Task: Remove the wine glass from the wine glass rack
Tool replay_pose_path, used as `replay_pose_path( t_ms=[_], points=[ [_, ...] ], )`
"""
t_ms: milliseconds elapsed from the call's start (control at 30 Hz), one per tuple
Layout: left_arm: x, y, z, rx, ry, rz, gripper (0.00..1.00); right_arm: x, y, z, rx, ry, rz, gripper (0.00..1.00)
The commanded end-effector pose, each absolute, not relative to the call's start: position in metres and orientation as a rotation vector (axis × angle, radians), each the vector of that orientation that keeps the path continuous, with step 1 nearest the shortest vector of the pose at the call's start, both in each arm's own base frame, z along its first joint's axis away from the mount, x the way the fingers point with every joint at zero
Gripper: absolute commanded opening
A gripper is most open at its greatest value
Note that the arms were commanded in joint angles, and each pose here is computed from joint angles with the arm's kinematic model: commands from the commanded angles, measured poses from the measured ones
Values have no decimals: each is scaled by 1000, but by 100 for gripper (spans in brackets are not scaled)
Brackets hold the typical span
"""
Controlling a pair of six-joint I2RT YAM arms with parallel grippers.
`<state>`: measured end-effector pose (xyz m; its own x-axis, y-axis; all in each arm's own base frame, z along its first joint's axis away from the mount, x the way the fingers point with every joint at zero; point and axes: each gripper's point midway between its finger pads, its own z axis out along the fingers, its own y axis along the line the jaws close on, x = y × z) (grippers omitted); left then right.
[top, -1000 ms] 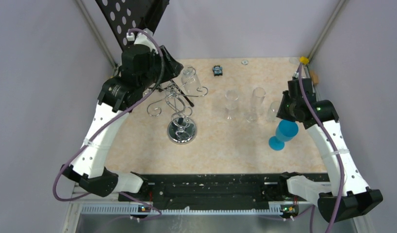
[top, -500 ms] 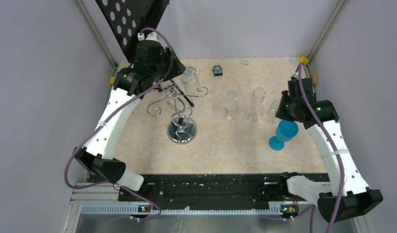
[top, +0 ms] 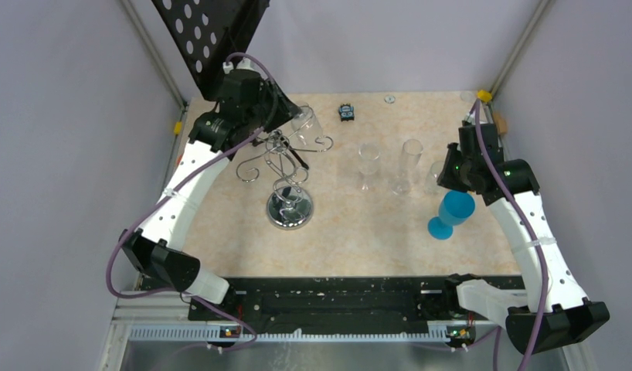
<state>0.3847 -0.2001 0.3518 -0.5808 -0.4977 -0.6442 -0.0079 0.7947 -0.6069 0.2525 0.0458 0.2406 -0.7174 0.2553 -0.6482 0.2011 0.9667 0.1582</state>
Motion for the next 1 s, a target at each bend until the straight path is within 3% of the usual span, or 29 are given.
replay_pose_path(
  t_ms=[0, 333, 700, 967],
  points=[
    [388, -199, 357, -467, 2028, -785, 46, 259, 51, 261, 291, 2315, 140, 20],
    [385, -187, 372, -579, 1890, -859, 48, 259, 50, 261, 283, 2311, 140, 20],
    [384, -190, 364, -621, 1913, -915, 38, 258, 51, 261, 276, 2307, 146, 20],
    [385, -198, 348, -591, 1991, -900, 40, 256, 50, 263, 273, 2301, 148, 20]
  ],
)
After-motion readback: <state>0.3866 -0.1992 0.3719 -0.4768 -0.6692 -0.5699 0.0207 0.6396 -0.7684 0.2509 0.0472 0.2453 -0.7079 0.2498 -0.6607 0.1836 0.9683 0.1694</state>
